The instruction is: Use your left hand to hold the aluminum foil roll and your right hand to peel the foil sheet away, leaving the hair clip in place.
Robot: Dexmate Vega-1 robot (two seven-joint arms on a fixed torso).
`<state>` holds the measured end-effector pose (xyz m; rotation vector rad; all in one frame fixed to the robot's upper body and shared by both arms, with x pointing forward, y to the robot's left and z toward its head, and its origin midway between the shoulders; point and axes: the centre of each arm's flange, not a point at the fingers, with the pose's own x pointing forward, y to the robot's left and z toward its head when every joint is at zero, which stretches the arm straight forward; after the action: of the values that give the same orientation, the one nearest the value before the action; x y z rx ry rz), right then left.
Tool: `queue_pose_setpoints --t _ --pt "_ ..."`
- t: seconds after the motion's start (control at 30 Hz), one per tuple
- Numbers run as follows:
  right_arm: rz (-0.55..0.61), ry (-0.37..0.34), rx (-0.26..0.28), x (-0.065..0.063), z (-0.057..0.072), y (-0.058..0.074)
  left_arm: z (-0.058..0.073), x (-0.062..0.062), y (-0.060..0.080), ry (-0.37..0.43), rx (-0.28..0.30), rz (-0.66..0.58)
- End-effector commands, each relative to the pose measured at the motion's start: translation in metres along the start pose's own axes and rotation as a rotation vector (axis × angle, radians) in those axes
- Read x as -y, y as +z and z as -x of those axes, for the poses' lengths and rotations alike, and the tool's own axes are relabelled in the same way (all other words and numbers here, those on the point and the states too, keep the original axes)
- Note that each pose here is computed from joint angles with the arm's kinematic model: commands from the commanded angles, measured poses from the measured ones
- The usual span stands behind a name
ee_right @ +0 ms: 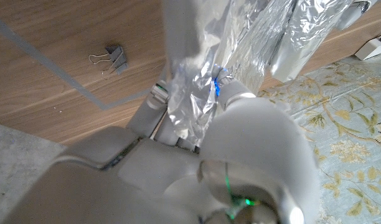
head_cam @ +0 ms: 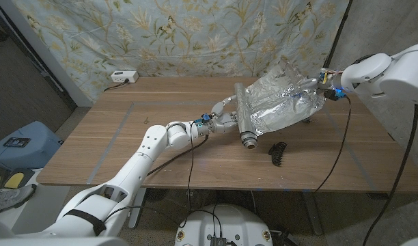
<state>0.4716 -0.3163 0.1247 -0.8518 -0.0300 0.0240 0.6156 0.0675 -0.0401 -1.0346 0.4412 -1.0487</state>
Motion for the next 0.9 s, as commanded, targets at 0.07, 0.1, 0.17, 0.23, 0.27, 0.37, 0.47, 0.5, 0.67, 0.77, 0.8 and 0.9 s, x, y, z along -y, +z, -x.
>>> queue_pose_setpoints --t 0.07,0.1,0.17,0.23,0.27,0.37,0.47,0.5,0.67,0.77,0.8,0.9 --pt "-0.001 -0.014 -0.020 0.012 -0.006 -0.003 0.001 0.000 0.001 0.004 0.007 -0.001" --pt "-0.006 -0.014 -0.023 0.013 -0.006 -0.004 0.001 0.000 0.001 0.005 0.007 0.001" --pt "-0.008 -0.018 -0.030 0.014 -0.006 -0.005 0.001 0.000 0.001 0.007 0.008 0.000" --pt "-0.005 -0.020 -0.030 0.014 -0.006 -0.006 0.001 0.000 0.001 0.004 0.006 0.002" --pt "-0.006 -0.021 -0.034 0.015 -0.006 -0.006 0.001 0.000 0.001 0.004 0.006 0.002" --pt "-0.008 -0.026 -0.040 0.016 -0.007 -0.006 0.001 0.000 0.001 0.005 0.006 -0.001" --pt "-0.009 -0.028 -0.043 0.018 -0.007 -0.007 0.002 0.001 0.001 0.006 0.006 -0.002" --pt "-0.012 -0.029 -0.045 0.018 -0.007 -0.008 0.002 0.001 0.001 0.005 0.006 -0.001" --pt "-0.024 -0.035 -0.052 0.021 -0.008 -0.012 0.003 0.001 0.002 0.009 0.008 -0.002" --pt "-0.034 -0.049 -0.057 0.025 -0.008 -0.015 0.004 0.001 0.002 0.009 0.006 -0.005" --pt "-0.033 -0.052 -0.056 0.026 -0.008 -0.015 0.004 0.001 0.003 0.011 0.006 -0.007" --pt "-0.042 -0.062 -0.063 0.028 -0.008 -0.017 0.004 0.002 0.004 0.010 0.004 -0.008"
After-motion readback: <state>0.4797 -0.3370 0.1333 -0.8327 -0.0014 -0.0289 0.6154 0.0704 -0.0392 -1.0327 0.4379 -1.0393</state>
